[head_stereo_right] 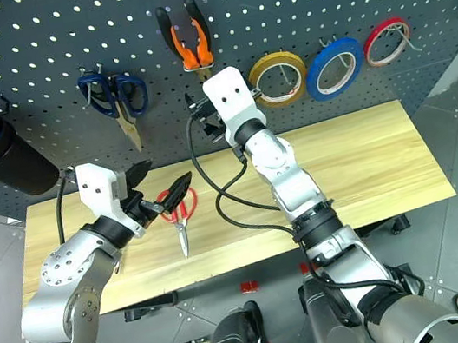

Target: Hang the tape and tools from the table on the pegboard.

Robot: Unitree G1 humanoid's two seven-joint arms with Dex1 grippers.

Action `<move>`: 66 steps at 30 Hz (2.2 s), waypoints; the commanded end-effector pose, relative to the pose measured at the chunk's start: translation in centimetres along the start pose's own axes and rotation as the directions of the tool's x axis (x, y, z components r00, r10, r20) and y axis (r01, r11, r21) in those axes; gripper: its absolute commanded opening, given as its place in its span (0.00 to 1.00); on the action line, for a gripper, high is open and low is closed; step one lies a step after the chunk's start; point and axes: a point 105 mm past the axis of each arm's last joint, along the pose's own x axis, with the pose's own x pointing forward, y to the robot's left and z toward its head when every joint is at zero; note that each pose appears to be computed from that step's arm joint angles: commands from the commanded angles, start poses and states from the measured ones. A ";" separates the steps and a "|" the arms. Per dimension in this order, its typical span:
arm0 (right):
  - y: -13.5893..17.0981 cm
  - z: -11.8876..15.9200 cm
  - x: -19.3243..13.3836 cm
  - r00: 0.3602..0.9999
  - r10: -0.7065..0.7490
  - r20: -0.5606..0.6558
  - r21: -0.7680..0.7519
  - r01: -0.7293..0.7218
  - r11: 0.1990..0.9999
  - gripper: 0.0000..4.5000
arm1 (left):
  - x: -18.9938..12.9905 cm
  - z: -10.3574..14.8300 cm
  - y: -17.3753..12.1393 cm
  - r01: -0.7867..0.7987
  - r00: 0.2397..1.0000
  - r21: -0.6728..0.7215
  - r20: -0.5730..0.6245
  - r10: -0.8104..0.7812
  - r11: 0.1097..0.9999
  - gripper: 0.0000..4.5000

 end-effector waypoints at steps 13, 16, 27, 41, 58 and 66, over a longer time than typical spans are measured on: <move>7.6 -2.0 -13.5 0.635 0.714 -0.295 0.273 -0.660 0.700 0.99 | -1.3 -11.6 2.2 -0.400 0.830 -0.137 -0.474 0.295 0.906 1.00; 7.8 -1.9 -13.7 0.627 0.721 -0.295 0.283 -0.663 0.693 0.99 | -0.5 -12.2 2.2 -0.408 0.819 -0.143 -0.494 0.292 0.902 1.00; 6.7 -1.2 -12.4 0.668 0.689 -0.281 0.337 -0.603 0.723 0.99 | 2.5 -14.9 0.8 -0.367 0.766 -0.153 -0.609 0.205 0.917 1.00; 6.8 -1.0 -12.9 0.660 0.702 -0.270 0.428 -0.571 0.701 0.99 | 0.4 -16.5 -0.3 -0.292 0.629 -0.002 -0.753 0.191 0.956 1.00; 7.0 -0.6 -12.9 0.649 0.716 -0.258 0.519 -0.532 0.669 1.00 | 0.6 -19.6 -0.5 -0.416 0.540 -0.101 -0.827 0.155 0.904 0.41; 6.8 -0.5 -12.7 0.657 0.706 -0.263 0.516 -0.523 0.679 1.00 | 0.5 -19.4 -0.5 -0.393 0.582 -0.133 -0.802 0.134 0.910 0.07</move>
